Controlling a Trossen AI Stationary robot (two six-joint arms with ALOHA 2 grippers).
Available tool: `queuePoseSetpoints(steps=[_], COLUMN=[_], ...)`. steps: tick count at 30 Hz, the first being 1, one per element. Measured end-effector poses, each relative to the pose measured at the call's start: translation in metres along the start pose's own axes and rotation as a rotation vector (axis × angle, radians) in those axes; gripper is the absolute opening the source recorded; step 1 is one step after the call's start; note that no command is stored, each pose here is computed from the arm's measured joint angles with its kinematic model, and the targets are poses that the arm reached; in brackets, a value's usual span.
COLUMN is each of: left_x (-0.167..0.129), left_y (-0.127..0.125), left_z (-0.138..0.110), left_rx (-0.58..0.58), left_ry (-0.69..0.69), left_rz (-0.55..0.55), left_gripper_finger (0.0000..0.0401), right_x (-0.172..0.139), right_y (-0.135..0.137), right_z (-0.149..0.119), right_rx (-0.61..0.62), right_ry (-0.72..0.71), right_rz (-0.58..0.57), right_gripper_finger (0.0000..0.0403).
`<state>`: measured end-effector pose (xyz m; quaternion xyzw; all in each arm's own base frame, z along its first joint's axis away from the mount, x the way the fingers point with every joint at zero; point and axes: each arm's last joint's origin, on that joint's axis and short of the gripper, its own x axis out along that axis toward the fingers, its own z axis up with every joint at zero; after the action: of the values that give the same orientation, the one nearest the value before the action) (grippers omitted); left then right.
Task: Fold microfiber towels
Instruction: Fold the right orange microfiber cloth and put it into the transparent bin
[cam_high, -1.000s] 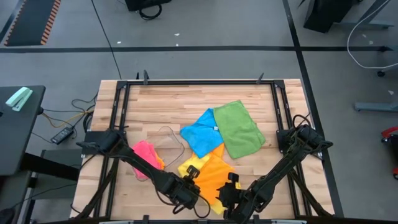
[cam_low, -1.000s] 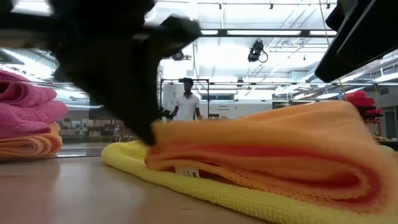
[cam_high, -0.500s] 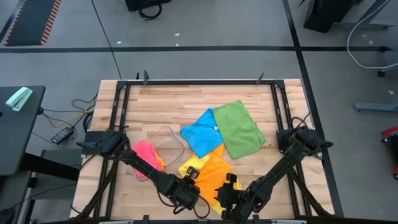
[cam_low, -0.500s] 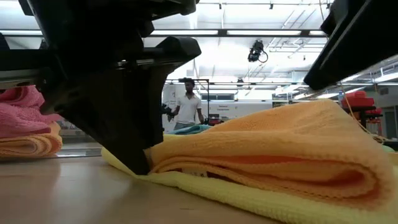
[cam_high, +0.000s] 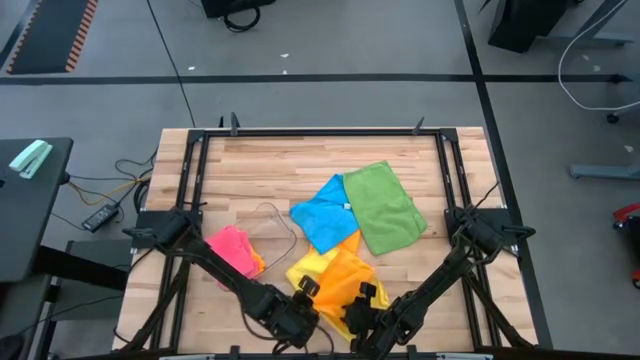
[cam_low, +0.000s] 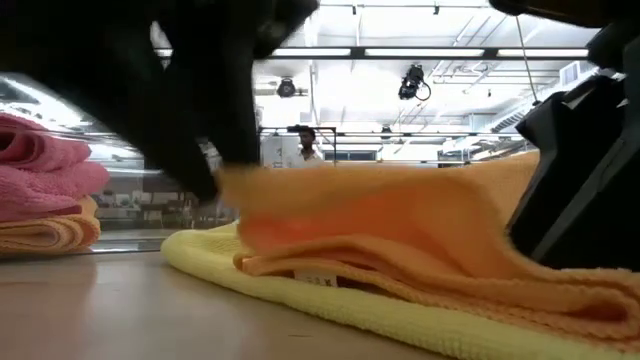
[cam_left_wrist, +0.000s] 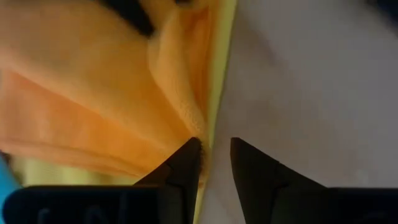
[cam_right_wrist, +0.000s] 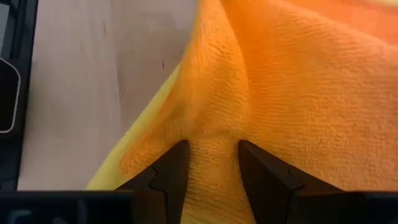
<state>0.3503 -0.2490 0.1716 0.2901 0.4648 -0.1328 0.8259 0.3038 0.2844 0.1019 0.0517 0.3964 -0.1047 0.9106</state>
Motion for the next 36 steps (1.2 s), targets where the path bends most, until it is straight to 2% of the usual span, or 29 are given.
queuePoseSetpoints(steps=[5, 9, 19, 28, 31, 36], left_x=[-0.001, -0.001, 0.005, 0.05, 0.062, 0.077], left_y=[0.01, 0.012, 0.039, 0.086, 0.091, 0.099], left_z=[0.004, 0.001, 0.015, 0.006, 0.002, -0.004], left_rx=[-0.009, 0.028, -0.024, -0.103, -0.096, -0.154], left_ry=[-0.006, 0.029, -0.113, -0.13, -0.117, -0.1], left_rz=[0.009, 0.012, 0.099, 0.169, 0.169, 0.181], left_gripper_finger=[0.0097, 0.009, 0.0109, 0.0099, 0.0095, 0.0094], right_x=[-0.003, -0.006, -0.007, -0.009, -0.009, -0.01], right_y=[0.003, 0.007, 0.007, 0.009, 0.009, 0.01], right_z=[-0.004, -0.008, -0.008, -0.01, -0.01, -0.011], right_rx=[-0.001, 0.003, 0.002, -0.006, -0.009, -0.015], right_ry=[0.007, 0.008, 0.013, 0.016, 0.017, 0.017], right_rz=[0.017, 0.023, 0.027, 0.033, 0.035, 0.036], right_gripper_finger=[0.0151, 0.0151, 0.0143, 0.0143, 0.0143, 0.0143])
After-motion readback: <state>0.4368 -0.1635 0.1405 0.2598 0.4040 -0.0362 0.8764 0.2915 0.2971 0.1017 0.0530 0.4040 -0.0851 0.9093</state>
